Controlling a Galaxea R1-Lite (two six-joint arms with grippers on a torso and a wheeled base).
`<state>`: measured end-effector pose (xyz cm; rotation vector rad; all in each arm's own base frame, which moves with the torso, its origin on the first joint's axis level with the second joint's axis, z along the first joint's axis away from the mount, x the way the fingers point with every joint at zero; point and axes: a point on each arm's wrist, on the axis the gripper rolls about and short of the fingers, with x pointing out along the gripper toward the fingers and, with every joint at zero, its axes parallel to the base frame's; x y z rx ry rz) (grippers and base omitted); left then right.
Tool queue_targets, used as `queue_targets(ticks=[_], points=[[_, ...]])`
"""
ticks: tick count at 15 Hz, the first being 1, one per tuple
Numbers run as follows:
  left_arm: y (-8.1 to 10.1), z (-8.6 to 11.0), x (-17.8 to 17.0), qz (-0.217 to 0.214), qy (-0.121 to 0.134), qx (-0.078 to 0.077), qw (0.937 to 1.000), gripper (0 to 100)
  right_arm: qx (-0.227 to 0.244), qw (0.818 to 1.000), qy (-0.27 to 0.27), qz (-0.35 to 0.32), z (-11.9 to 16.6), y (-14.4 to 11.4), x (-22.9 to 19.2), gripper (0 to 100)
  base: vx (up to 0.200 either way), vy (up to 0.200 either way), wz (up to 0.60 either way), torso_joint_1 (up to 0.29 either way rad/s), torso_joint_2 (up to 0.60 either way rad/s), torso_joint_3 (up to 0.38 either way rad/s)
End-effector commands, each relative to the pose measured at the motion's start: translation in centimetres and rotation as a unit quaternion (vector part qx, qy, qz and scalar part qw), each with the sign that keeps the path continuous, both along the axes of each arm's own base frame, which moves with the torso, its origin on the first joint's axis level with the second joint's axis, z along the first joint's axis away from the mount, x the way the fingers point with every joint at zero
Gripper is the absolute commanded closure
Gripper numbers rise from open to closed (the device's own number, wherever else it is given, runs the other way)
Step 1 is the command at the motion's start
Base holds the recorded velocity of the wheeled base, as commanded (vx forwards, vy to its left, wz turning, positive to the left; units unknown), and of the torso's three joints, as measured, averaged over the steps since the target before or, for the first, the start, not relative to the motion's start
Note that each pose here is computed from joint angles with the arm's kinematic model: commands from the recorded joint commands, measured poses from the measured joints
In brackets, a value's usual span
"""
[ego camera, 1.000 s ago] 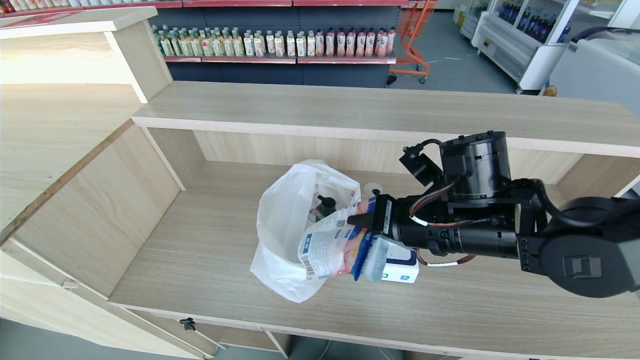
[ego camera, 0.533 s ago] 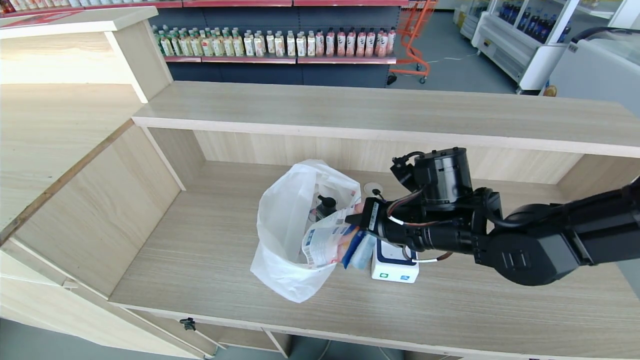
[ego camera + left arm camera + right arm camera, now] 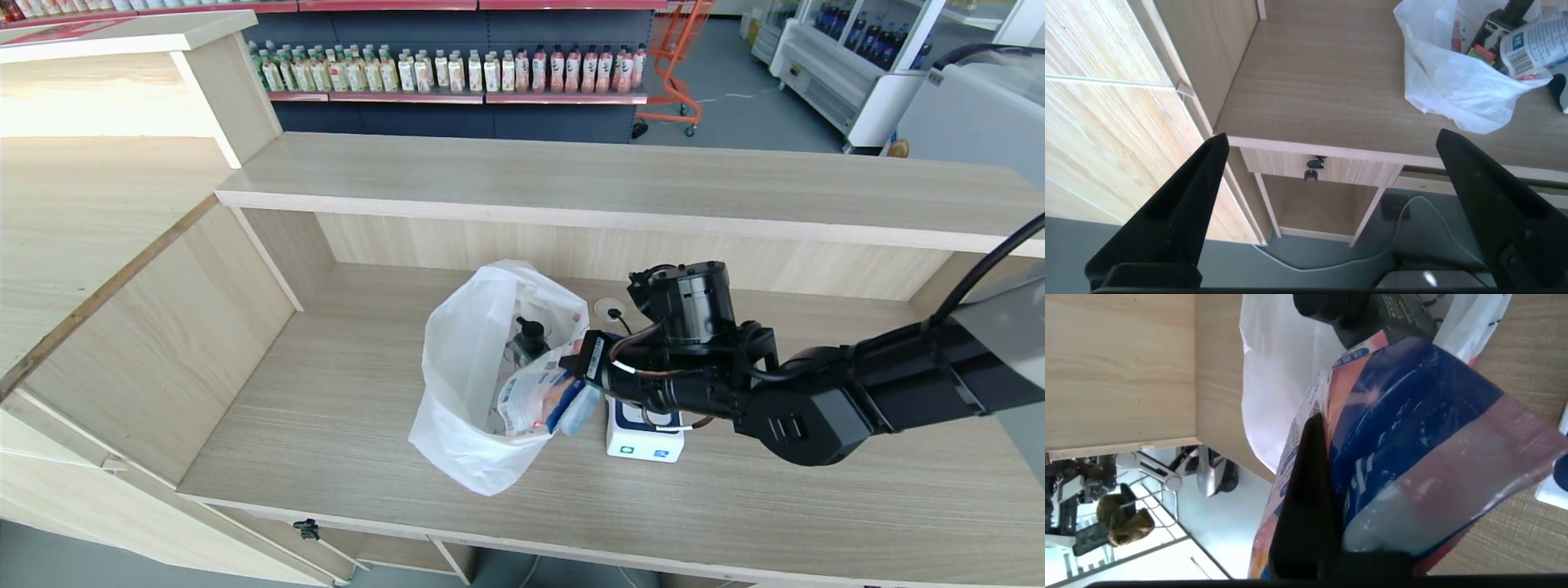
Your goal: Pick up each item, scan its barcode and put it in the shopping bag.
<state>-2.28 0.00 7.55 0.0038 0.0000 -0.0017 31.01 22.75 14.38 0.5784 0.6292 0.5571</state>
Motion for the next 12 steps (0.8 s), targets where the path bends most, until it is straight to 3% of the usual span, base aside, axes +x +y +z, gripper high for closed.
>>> queue_targets(ticks=[1,3,4,8,12], points=[[0.0,0.0,0.0,0.0,0.001,0.0,1.0,0,0.004,1.0,-0.002,0.0,-0.5,0.3,0.3,100,0.0,0.0,0.0,0.0,0.0,0.0],[0.0,0.0,0.0,0.0,0.0,0.0,1.0,0,0.003,1.0,-0.004,0.002,-0.8,0.4,0.5,100,0.0,0.0,0.0,0.0,0.0,0.0],[0.0,0.0,0.0,0.0,0.0,0.0,1.0,0,0.006,1.0,-0.009,0.002,-0.6,0.6,0.7,0,0.0,0.0,0.0,0.0,0.0,0.0],[0.0,0.0,0.0,0.0,0.0,0.0,1.0,0,0.02,1.0,-0.02,-0.001,0.1,0.7,1.1,0,0.0,0.0,0.0,0.0,0.0,0.0],[0.0,0.0,0.0,0.0,0.001,0.0,1.0,0,0.082,0.996,-0.021,-0.022,1.7,0.1,1.2,0,0.0,0.0,0.0,0.0,0.0,0.0]])
